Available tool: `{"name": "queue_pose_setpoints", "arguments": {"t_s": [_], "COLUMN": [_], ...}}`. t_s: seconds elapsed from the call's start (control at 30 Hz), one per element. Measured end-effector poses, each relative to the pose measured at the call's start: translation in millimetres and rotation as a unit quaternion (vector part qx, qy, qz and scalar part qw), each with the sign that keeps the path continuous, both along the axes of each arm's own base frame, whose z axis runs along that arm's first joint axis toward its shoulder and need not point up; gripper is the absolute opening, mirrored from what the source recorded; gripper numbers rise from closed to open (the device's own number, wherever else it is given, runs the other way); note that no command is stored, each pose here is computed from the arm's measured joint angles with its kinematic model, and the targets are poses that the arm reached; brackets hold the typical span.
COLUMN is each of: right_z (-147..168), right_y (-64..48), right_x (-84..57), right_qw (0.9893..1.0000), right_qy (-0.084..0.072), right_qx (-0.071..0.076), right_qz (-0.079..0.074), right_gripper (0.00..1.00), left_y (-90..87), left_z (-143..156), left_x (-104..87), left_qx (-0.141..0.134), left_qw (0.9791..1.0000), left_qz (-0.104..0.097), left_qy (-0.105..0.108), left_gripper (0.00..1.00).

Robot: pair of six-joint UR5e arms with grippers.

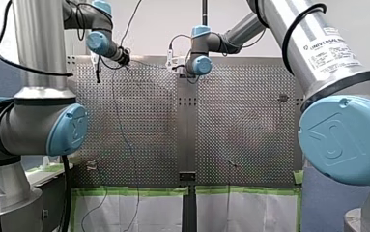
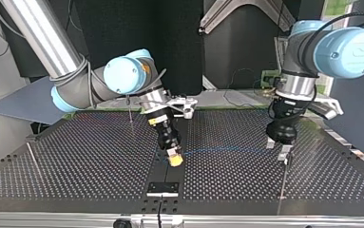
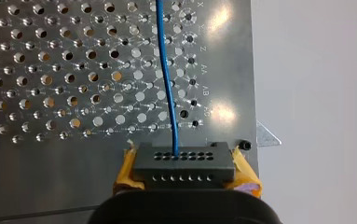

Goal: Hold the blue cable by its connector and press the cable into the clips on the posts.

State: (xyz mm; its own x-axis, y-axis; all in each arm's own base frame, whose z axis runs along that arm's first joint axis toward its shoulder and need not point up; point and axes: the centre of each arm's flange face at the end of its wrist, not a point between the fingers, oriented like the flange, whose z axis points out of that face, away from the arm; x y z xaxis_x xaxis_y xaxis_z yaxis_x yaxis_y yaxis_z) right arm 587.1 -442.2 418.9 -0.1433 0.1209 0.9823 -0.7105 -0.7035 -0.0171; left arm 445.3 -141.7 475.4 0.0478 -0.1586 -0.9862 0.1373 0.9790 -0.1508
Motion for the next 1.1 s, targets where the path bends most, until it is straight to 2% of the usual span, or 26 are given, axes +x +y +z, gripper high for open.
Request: {"name": "queue_pose_setpoints", "arguments": {"t_s": [0.2,0.5,0.6,0.73,0.93,0.97,1.0,1.03,1.07,1.1], "right_z": [-0.1,-0.3,-0.4,-0.5,-1.2,-1.3,-1.3,-1.6,-1.6,-1.7], "right_y": [1.1,1.7,1.7,1.6,1.6,1.6,1.6,1.6,1.6,1.6], "right_x": [0.8,1.3,1.3,1.3,1.3,1.3,1.3,1.4,1.3,1.3], "right_qw": [1.0000,1.0000,1.0000,1.0000,1.0000,1.0000,1.0000,1.0000,1.0000,1.0000], "right_qy": [0.000,0.001,0.001,0.001,0.001,0.001,0.001,0.002,0.002,0.002], "right_qx": [0.000,0.001,0.001,0.001,0.001,0.001,0.001,0.002,0.002,0.002], "right_qz": [0.001,0.002,0.002,0.002,0.002,0.002,0.002,0.002,0.002,0.002], "right_gripper": [0.00,0.00,0.00,0.00,0.00,0.00,0.00,0.00,0.00,0.00], "left_y": [-7.5,-20.8,-27.1,-31.7,-35.0,-35.7,-36.4,-37.0,-37.6,-38.5], "left_z": [4.7,-10.4,-11.3,-4.6,-1.7,-1.7,-1.6,-1.6,-1.5,-1.4], "left_x": [11.3,32.4,38.6,42.8,42.6,42.3,41.9,41.6,41.3,40.8], "left_qx": [-0.011,-0.010,-0.011,-0.014,-0.016,-0.016,-0.016,-0.015,-0.014,-0.011], "left_qw": [0.9999,0.9999,0.9998,0.9994,0.9991,0.9990,0.9990,0.9990,0.9990,0.9990], "left_qz": [0.002,0.010,0.012,0.020,0.029,0.029,0.030,0.031,0.032,0.032], "left_qy": [-0.012,-0.005,-0.010,-0.023,-0.028,-0.028,-0.028,-0.029,-0.029,-0.030], "left_gripper": [1.00,1.00,1.00,1.00,1.00,0.96,0.75,0.75,0.42,0.17]}}
